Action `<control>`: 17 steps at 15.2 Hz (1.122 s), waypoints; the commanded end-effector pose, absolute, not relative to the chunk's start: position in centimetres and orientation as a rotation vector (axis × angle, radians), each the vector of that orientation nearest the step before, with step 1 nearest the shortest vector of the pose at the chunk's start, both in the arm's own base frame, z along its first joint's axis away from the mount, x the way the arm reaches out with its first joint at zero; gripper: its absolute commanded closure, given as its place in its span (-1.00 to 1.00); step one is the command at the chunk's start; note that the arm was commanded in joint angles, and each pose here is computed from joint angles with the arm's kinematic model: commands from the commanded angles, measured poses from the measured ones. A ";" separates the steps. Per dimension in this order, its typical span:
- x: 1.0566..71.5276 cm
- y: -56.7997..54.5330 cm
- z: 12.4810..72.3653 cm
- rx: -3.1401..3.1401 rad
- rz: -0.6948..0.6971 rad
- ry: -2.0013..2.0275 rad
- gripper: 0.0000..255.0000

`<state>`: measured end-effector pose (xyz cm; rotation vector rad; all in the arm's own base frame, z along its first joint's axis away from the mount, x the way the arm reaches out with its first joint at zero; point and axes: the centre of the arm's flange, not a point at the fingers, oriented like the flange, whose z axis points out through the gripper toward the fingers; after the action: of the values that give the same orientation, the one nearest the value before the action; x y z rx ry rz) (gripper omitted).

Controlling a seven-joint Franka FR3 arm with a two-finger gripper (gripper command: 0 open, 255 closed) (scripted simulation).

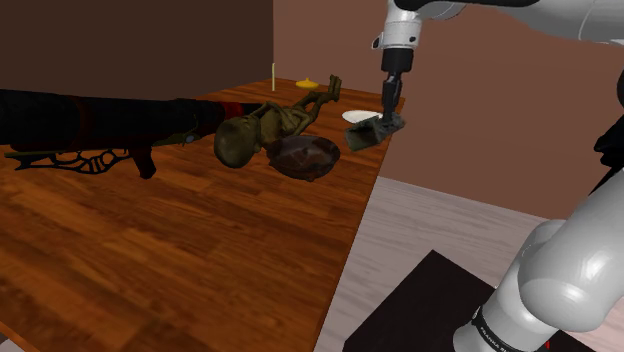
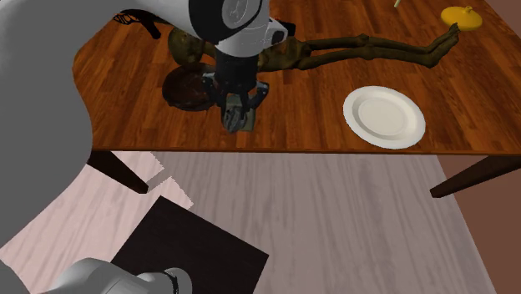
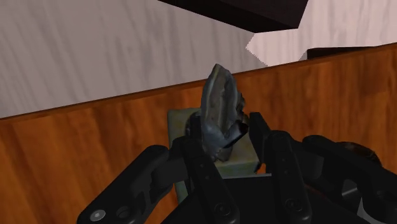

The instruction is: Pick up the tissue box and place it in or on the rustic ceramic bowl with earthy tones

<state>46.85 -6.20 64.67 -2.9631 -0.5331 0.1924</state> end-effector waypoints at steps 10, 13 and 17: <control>46.8 -6.2 70.5 -2.963 0.192 -0.533 1.00; 46.8 -6.2 71.9 -2.963 0.192 -0.533 1.00; 48.1 -1.1 72.7 -2.963 0.192 -0.533 1.00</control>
<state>47.88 -2.42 72.51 -2.9630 -0.5349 0.1928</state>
